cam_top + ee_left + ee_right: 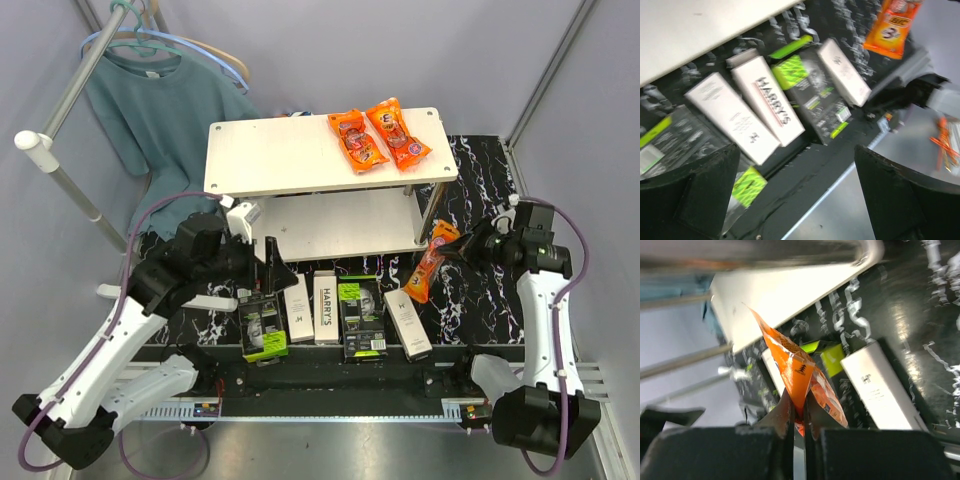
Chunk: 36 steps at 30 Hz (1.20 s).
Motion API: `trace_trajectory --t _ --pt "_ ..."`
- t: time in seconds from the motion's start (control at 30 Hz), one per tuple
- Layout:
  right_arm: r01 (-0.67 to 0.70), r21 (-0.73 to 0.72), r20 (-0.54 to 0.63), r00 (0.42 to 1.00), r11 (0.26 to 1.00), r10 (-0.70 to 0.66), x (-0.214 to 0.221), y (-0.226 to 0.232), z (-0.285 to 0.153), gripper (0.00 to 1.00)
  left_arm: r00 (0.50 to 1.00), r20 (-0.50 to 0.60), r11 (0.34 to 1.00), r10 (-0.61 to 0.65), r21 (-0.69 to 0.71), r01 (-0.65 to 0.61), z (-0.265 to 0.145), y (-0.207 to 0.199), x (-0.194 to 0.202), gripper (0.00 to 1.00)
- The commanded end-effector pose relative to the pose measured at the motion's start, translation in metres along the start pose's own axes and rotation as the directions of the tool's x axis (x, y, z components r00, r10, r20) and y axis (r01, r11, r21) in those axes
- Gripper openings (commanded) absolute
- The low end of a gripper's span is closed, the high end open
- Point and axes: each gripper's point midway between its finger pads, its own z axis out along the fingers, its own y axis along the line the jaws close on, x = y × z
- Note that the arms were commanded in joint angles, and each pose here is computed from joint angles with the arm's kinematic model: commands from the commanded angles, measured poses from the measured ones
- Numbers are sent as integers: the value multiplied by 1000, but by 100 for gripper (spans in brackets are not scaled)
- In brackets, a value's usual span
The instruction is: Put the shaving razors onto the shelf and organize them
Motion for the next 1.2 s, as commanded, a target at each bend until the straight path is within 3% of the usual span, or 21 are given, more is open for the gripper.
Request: trace_trajectory --t 0.0,0.17,0.3,0.57,0.77,0.93,0.97,1.17 --pt "156 -218 -127 974 963 -186 36 47 -24 0 1000 -6 941 26 337 -23 6 -57 -6 99" --pt "282 -367 -188 911 887 -367 83 100 -18 0 1000 6 863 22 504 -22 3 -84 -12 99" --pt "289 -425 -239 878 858 -414 119 134 -7 0 1000 5 854 15 521 -15 2 -89 -16 99" --pt "351 -546 -231 810 761 -539 180 208 -4 0 999 -30 862 38 507 -17 14 -98 -3 97" --pt "363 -564 -243 786 742 -569 200 221 -1 0 998 -42 882 45 471 -20 27 -100 4 91" --pt "346 -607 -218 793 715 -569 201 227 -18 0 997 -51 881 57 472 -26 29 -99 9 64" --pt "344 -615 -219 790 710 -572 201 228 -20 0 997 -53 884 56 467 -24 31 -97 10 51" --pt "307 -651 -241 783 694 -573 208 230 -26 0 998 -43 889 53 456 -28 33 -95 9 15"
